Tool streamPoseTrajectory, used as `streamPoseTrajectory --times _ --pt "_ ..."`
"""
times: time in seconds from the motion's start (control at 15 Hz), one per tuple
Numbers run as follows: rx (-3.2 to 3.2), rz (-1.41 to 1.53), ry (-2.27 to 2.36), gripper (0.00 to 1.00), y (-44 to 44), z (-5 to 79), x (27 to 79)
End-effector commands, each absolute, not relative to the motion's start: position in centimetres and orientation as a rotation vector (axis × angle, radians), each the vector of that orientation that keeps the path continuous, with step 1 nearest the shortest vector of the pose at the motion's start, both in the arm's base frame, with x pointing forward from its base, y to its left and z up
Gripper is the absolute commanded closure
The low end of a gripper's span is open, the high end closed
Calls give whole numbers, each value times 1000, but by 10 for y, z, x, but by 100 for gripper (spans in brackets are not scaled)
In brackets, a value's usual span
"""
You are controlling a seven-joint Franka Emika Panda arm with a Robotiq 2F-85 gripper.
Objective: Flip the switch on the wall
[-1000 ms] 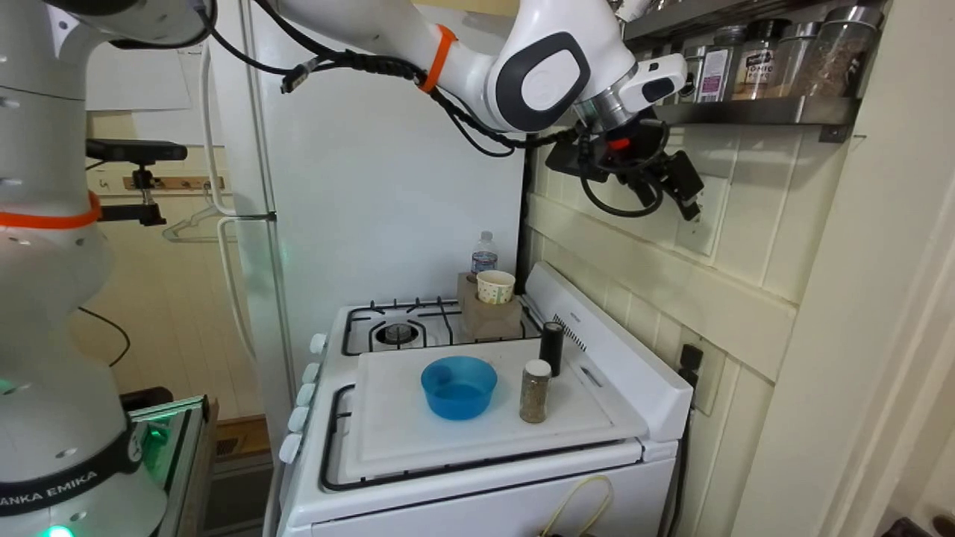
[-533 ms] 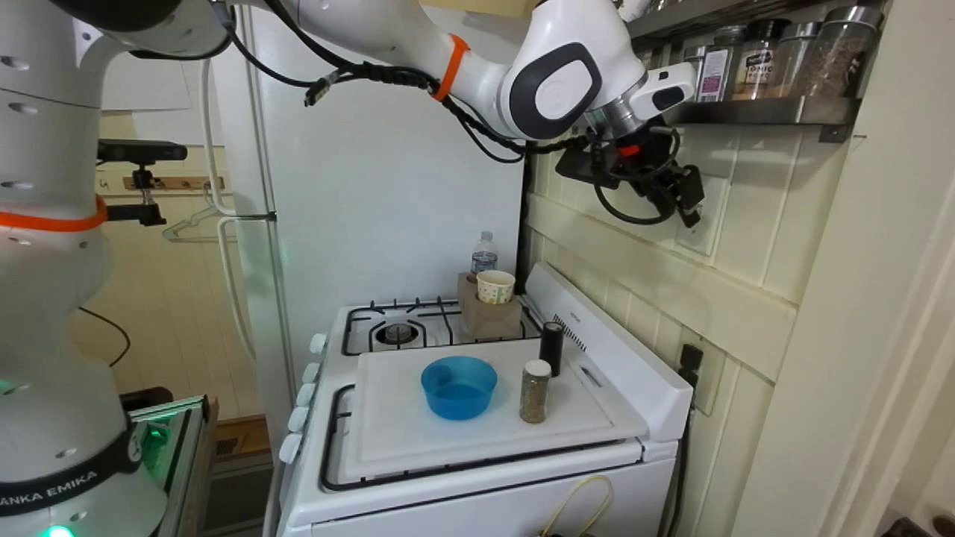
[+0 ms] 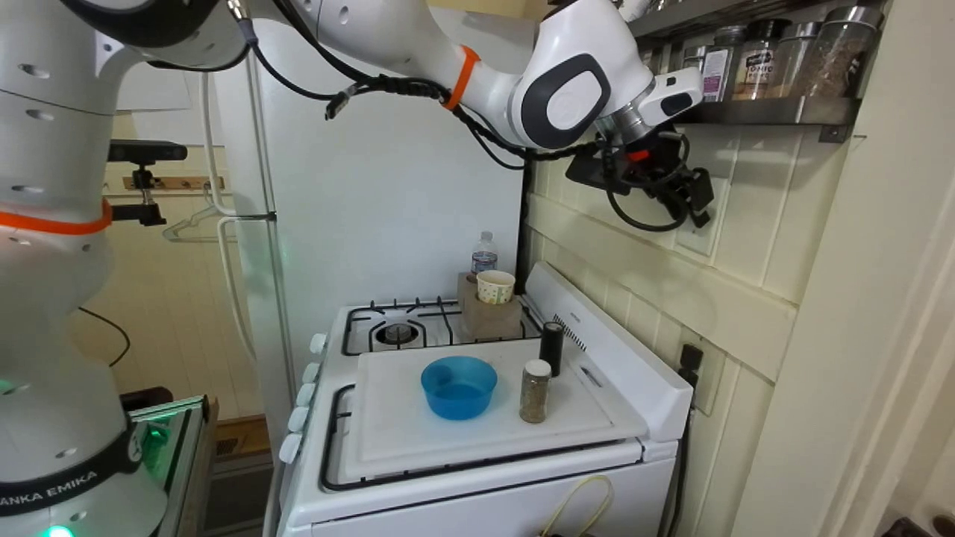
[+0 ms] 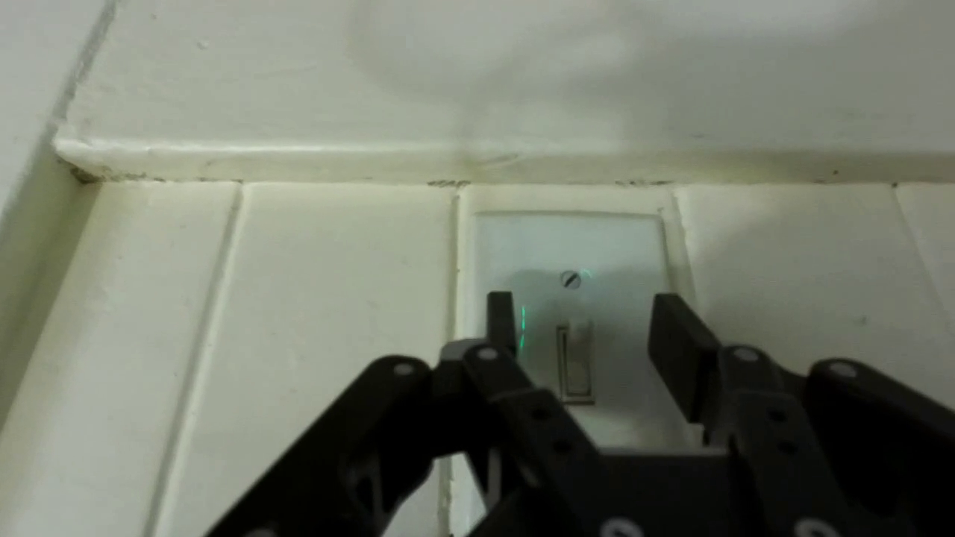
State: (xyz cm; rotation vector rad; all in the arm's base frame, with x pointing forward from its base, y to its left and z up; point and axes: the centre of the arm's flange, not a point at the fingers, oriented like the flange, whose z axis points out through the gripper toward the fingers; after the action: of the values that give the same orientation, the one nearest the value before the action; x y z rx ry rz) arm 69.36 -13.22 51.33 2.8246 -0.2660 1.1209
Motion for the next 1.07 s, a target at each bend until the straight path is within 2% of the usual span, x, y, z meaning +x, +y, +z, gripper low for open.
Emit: streamPoseTrajectory --times 0.0,0.07,0.2,0.33,0.53,0.6,0.73,1.0 --pt "2828 1126 -294 50 -129 509 702" --pt "2824 1130 -296 52 -128 509 703" --pt "2821 1137 -301 63 -128 511 702" --pt "2823 1143 -302 81 -127 512 702" --pt "2823 1136 -305 98 -126 512 701" --pt "2823 1141 -302 95 -126 512 701" --pt "2815 1148 -307 100 -127 517 697" --pt "2797 1193 -314 98 -126 531 691"
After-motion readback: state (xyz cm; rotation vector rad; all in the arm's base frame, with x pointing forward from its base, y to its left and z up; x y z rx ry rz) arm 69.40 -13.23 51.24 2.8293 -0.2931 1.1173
